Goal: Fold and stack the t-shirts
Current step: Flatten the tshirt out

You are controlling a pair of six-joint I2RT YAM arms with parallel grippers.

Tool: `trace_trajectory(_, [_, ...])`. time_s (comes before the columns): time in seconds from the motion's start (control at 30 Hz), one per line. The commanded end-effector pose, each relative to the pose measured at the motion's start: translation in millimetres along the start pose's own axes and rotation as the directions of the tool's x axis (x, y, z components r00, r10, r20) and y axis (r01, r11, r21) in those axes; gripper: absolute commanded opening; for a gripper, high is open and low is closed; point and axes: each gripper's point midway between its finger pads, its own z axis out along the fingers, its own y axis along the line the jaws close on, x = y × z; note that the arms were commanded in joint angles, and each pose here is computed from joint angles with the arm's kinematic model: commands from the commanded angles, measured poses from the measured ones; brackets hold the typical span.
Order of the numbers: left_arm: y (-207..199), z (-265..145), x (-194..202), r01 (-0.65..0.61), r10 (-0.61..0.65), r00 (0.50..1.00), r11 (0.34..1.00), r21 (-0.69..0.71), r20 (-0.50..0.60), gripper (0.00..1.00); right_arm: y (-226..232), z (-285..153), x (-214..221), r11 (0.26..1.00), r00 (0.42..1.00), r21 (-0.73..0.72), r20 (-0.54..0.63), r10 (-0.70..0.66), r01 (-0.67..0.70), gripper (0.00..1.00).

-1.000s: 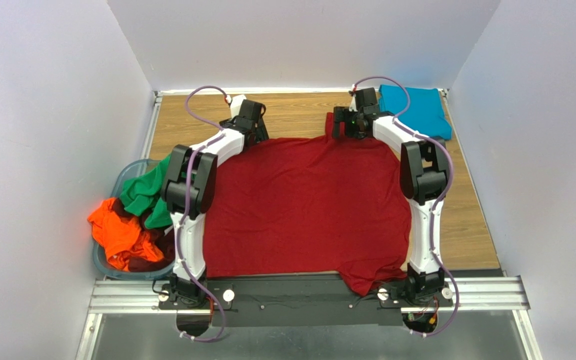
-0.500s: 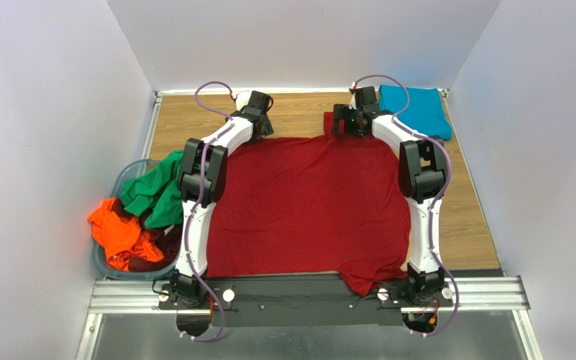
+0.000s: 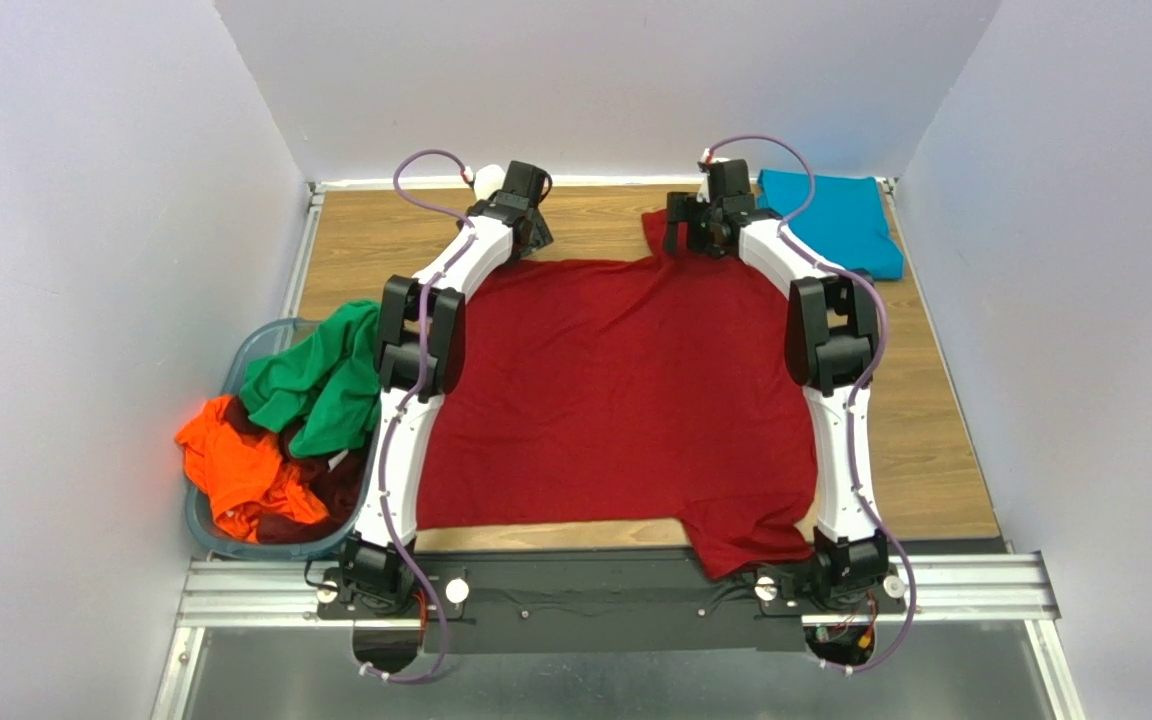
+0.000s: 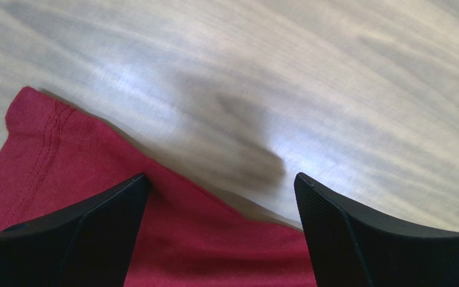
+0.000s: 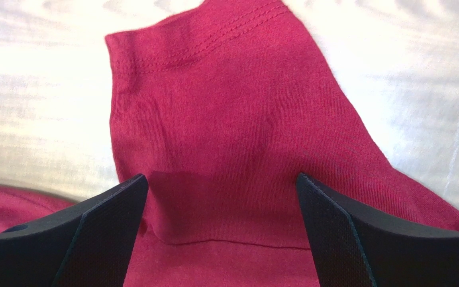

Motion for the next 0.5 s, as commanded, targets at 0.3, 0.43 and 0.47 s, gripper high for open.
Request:
trace_trajectory(0.3, [-9,47,-47,0.145,-0.151,0.988,0.98,0.136,0.038,0.99,-32,48,7,0.999,0.999,0.045,-0.047,0.001,0.001,1.0])
trace_trajectory(0.43, [-11,60,-58,0.157,-0.168,0.984,0.972,0.173,0.053,0.99,-29,55,-9,0.999,1.0,0.032,-0.003,-0.002,0.002,1.0])
trace_trajectory(0.47, [-12,62,-60,0.155,-0.168,0.984,0.971,0.184,0.058,0.99,-28,54,-17,1.0,1.0,0.029,0.015,-0.001,0.0,1.0])
